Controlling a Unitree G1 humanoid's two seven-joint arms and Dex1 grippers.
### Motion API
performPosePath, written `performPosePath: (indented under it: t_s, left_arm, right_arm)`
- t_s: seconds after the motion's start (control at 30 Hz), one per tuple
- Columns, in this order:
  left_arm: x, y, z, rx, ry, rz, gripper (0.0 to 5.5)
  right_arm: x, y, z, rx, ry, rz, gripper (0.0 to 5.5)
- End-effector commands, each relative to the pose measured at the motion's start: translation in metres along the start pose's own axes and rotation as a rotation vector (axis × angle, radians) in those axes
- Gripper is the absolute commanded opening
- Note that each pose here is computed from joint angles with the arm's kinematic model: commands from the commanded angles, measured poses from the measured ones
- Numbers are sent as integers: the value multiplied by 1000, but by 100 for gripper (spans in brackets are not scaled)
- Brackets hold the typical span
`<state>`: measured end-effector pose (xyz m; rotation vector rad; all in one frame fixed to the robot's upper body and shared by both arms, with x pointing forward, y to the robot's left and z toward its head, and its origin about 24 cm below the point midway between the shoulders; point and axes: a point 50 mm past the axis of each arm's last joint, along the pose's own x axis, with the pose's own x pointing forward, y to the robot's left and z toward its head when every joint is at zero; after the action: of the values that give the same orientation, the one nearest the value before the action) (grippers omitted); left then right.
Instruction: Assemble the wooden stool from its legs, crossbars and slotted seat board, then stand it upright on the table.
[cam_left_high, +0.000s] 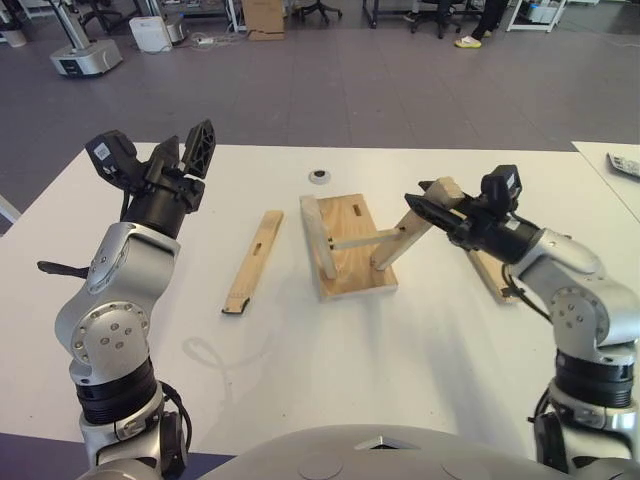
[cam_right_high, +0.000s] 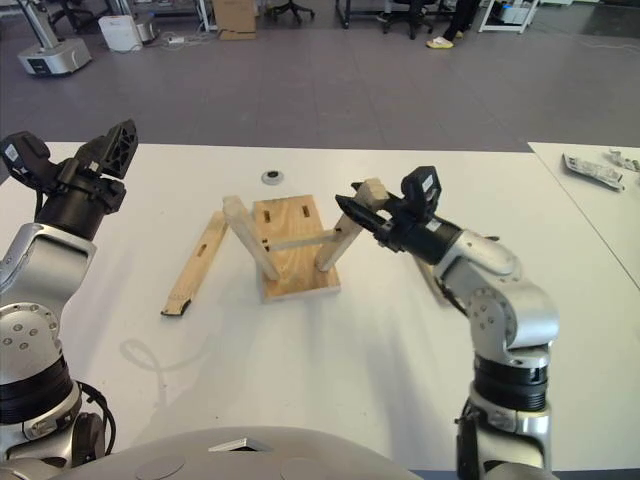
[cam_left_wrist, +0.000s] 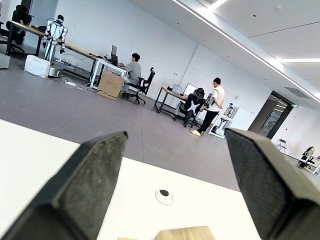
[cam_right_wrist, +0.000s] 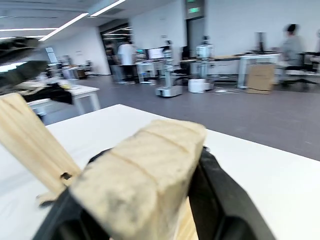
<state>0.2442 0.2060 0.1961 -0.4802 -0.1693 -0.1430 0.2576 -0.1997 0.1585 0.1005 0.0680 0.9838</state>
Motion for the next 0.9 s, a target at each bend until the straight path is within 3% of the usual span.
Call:
performPosePath:
  t_s: [0.03,0.2,0.27,0.43,0.6,0.7,0.77,0.83,0.9]
  left_arm:
    - [2,10,-3,26,13,19,357]
    - [6,8,-6,19,20,1,357]
    - [7,7,-8,15,23,-6,357]
    - [13,2,-13,19,34,-39,357]
    - [16,10,-19,49,73,-58,357]
    - [18,19,-24,62,105,-68,357]
    - [23,32,-39,215,210,-83,357]
    - [32,53,-60,585,364,-123,357]
    - [37,64,-80,848,471,-228,357]
  right_arm:
    - [-28,-38,4,23,190,180,180]
    - [-12,-61,28,-115,300,350,119]
    - [7,-65,32,-144,293,407,119]
    - [33,-78,37,-151,215,242,119]
    - [35,-81,66,-154,41,187,225]
    - [28,-85,80,-107,-80,160,232]
    - [17,-94,92,-76,-207,56,232]
    - [-2,-105,93,-52,-294,-104,232]
    - [-21,-115,71,-42,-250,-249,232]
